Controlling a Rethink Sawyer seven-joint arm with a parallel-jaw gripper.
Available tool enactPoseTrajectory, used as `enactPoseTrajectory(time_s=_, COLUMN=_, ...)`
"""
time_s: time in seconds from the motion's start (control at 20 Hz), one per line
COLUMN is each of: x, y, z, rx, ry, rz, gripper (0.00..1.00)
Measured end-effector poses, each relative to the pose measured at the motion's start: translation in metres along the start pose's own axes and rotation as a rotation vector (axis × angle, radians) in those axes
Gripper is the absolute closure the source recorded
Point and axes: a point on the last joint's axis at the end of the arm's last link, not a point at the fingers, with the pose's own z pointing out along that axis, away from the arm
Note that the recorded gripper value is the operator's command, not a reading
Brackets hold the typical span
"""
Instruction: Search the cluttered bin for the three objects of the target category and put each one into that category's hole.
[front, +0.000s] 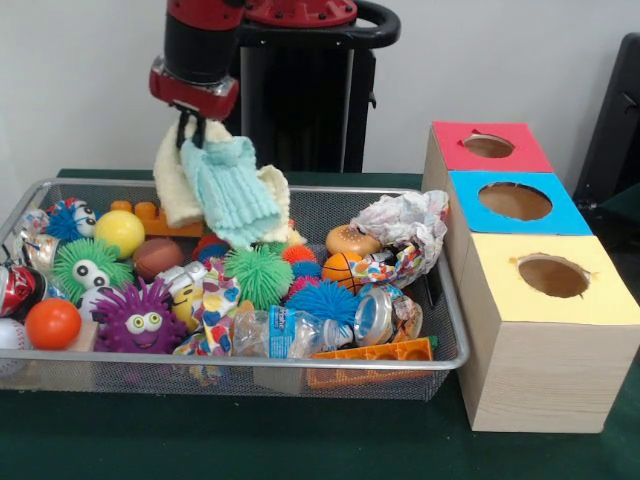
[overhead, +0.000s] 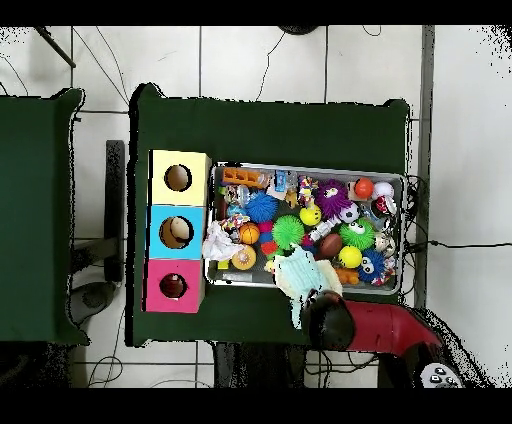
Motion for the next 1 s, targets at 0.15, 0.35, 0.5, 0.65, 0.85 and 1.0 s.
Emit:
enactPoseTrajectory(time_s=0.15, x=-0.009, y=-0.024, z=0.008, rx=0.019, ry=-0.063, rz=-0.034, gripper=1.00)
enactPoseTrajectory(time_s=0.35, x=-0.019, y=-0.051, z=0.015, rx=0.026, ry=-0.124, rz=-0.045, gripper=1.00)
enactPoseTrajectory(time_s=0.5, x=-0.024, y=-0.064, z=0.018, rx=0.027, ry=-0.154, rz=-0.046, gripper=1.00)
enactPoseTrajectory(time_s=0.65, x=-0.029, y=-0.075, z=0.021, rx=0.022, ry=-0.209, rz=-0.061, gripper=1.00)
enactPoseTrajectory(time_s=0.85, x=-0.034, y=-0.078, z=0.023, rx=0.010, ry=-0.259, rz=-0.078, gripper=1.00)
enactPoseTrajectory(time_s=1.0, x=-0.035, y=-0.078, z=0.023, rx=0.005, ry=-0.269, rz=-0.081, gripper=1.00)
